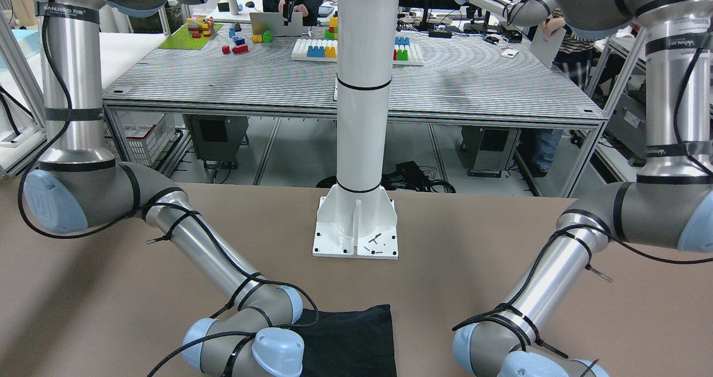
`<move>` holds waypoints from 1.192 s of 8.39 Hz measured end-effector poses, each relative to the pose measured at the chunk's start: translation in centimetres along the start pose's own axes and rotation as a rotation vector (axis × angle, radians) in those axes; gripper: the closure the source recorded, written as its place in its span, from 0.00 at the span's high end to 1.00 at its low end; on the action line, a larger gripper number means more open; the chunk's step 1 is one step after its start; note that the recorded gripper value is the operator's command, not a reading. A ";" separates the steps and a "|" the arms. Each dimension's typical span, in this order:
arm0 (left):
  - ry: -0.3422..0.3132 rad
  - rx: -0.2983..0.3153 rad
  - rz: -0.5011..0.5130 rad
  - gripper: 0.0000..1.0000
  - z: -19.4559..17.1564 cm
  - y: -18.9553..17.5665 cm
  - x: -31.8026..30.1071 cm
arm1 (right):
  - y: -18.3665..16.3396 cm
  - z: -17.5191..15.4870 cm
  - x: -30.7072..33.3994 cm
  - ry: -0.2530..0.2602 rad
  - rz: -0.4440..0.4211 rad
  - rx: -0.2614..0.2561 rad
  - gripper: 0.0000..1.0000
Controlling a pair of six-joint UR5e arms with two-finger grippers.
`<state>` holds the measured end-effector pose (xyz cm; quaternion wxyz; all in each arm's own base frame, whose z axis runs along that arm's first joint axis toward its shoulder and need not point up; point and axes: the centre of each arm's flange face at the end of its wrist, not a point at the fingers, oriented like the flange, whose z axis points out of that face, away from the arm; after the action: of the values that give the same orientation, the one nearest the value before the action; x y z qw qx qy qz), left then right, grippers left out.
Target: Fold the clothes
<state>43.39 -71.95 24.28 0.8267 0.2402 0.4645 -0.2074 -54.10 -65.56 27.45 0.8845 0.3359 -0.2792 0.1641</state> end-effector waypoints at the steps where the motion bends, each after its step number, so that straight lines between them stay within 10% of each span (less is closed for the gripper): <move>1: -0.001 0.000 0.000 0.94 0.0 0.0 0.0 | 0.0 0.6 -0.2 0.007 -0.002 0.000 0.35; 4: -0.001 0.000 -0.001 0.94 0.0 -0.1 -0.1 | 0.4 1.6 0.0 0.015 -0.005 -0.006 0.32; 6: -0.001 -0.001 -0.001 0.94 0.0 -0.1 -0.1 | 0.5 1.8 0.1 0.018 -0.014 -0.010 0.00; 10: 0.001 -0.004 -0.001 0.94 0.0 0.1 0.1 | 0.1 1.5 0.4 0.011 -0.029 -0.007 0.00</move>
<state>43.54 -71.89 24.24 0.8270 0.2384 0.4654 -0.2066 -54.36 -66.52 28.68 0.8894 0.3362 -0.2698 0.1521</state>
